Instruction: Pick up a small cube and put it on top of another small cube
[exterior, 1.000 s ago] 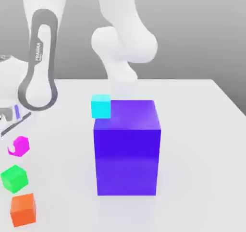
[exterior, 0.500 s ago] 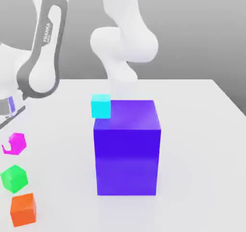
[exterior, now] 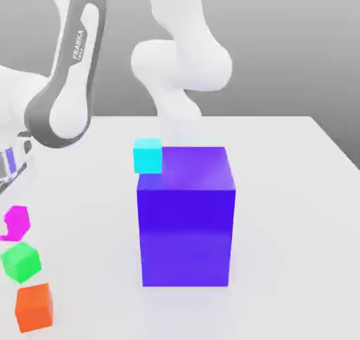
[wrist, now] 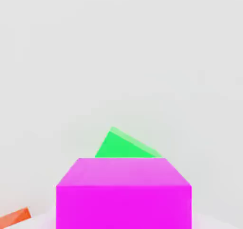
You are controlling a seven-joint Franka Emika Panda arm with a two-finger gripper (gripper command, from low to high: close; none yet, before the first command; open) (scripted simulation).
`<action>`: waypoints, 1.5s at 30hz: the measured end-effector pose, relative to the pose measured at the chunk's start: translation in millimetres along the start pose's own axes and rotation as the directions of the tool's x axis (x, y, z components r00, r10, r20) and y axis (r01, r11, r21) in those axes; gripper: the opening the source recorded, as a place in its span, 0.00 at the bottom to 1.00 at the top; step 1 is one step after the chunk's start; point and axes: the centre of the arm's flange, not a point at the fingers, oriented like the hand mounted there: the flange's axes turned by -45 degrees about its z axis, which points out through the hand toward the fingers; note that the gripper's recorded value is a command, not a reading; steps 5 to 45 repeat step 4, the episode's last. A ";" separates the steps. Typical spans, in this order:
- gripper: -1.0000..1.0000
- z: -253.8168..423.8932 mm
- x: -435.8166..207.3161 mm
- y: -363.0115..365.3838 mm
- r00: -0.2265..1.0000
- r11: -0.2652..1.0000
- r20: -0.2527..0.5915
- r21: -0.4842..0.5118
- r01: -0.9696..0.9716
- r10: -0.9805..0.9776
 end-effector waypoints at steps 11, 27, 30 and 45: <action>1.00 6.7 -0.3 0.3 1.000 1.000 0.000 0.000 0.000 0.000; 1.00 6.7 -0.3 0.3 1.000 1.000 0.000 0.000 0.000 0.000; 1.00 6.7 -0.3 0.3 1.000 1.000 0.000 0.000 0.000 0.000; 1.00 6.7 -0.3 0.3 1.000 1.000 0.000 0.000 0.000 0.000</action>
